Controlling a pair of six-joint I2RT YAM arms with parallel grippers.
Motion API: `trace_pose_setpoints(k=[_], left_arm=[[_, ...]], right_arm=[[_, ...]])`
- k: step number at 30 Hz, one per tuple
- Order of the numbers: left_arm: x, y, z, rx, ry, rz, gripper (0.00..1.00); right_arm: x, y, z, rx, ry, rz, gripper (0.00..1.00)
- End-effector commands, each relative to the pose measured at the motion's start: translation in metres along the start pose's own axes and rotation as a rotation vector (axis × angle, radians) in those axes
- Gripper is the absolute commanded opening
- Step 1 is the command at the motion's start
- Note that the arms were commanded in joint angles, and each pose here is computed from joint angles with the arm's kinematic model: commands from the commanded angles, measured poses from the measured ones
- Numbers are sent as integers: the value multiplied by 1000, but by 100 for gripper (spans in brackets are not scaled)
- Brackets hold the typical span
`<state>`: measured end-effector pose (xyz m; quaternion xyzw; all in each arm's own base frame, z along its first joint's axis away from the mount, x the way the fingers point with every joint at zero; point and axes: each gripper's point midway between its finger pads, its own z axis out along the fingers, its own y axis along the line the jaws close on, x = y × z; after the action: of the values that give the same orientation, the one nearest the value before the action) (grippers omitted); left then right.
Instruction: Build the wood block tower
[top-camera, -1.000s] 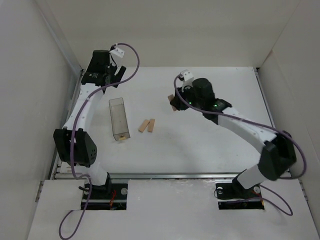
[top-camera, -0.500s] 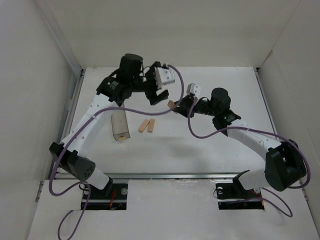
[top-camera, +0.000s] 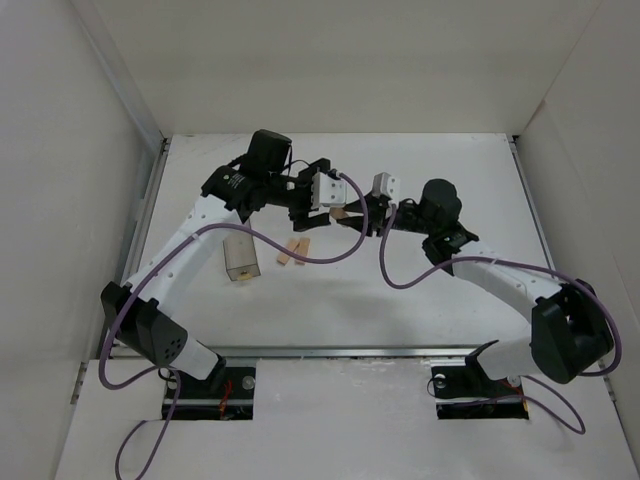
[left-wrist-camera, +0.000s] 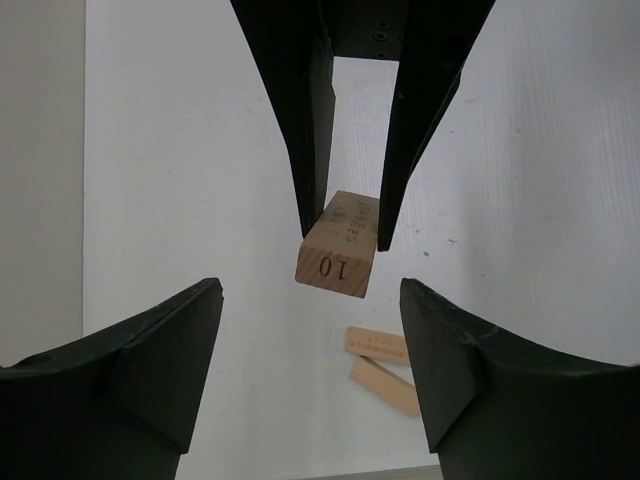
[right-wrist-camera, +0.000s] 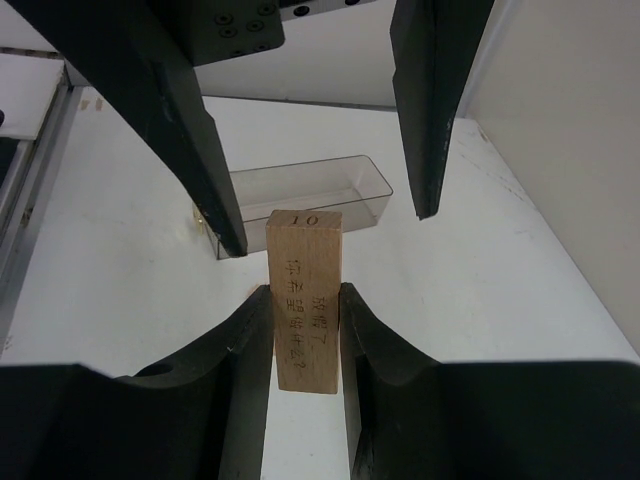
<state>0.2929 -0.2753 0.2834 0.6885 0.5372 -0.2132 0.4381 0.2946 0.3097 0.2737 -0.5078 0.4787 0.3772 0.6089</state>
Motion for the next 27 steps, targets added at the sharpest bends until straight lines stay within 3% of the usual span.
trace_pose_setpoints(k=[1,8,14,27], left_arm=[[-27,-2,-9,18,-82,84,66],[-27,-16,-4,65,-81,44,43],[-33,-13,-6,48,-94,6,44],[-28,-15,6,10,-44,-19,24]], right_arm=[[-22,2,1,-4,-64,-88,0],[-24,1,0,22,-60,-87,0],[-24,-1,0,30,-51,-97,0],[-25,2,5,1,-50,-106,0]])
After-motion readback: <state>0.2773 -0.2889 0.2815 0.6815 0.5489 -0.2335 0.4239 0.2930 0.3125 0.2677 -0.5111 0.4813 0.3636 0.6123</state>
